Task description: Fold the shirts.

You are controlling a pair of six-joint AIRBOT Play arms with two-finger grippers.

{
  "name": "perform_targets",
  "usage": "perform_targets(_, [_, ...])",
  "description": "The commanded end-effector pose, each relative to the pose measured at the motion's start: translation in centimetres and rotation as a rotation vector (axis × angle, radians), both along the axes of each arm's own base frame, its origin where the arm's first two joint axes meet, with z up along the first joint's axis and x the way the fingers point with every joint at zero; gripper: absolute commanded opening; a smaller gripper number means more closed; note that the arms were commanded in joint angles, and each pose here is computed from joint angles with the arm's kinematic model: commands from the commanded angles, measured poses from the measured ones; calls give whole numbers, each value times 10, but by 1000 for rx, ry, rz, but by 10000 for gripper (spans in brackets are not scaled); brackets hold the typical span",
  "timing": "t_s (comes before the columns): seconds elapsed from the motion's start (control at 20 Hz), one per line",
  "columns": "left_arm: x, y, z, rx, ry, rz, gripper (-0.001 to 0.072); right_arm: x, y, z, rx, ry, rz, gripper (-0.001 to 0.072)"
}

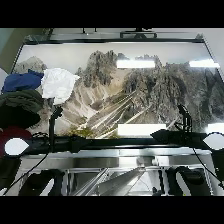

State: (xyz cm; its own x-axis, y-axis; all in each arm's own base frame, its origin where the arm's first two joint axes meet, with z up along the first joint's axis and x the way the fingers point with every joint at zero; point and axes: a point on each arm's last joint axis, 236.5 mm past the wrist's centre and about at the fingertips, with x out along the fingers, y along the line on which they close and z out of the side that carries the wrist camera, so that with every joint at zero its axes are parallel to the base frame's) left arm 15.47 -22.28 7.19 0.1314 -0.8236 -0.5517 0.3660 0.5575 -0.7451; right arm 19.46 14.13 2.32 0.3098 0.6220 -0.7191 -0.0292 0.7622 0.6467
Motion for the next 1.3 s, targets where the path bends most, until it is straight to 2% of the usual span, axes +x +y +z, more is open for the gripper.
perform_targets(0.0, [0,0,0,0,0,-1,9,0,0,0,0,0,1,23])
perform_targets(0.6, [5,1,2,8,-38,0,9,0,0,0,0,0,1,23])
perform_targets(0.95, [30,12,18,-11,-78,89,9,0,0,0,0,0,1,23])
perform_targets(1.25, [86,40,30,-32,-164,336,8,14,-2,5,9,-46,-41,23])
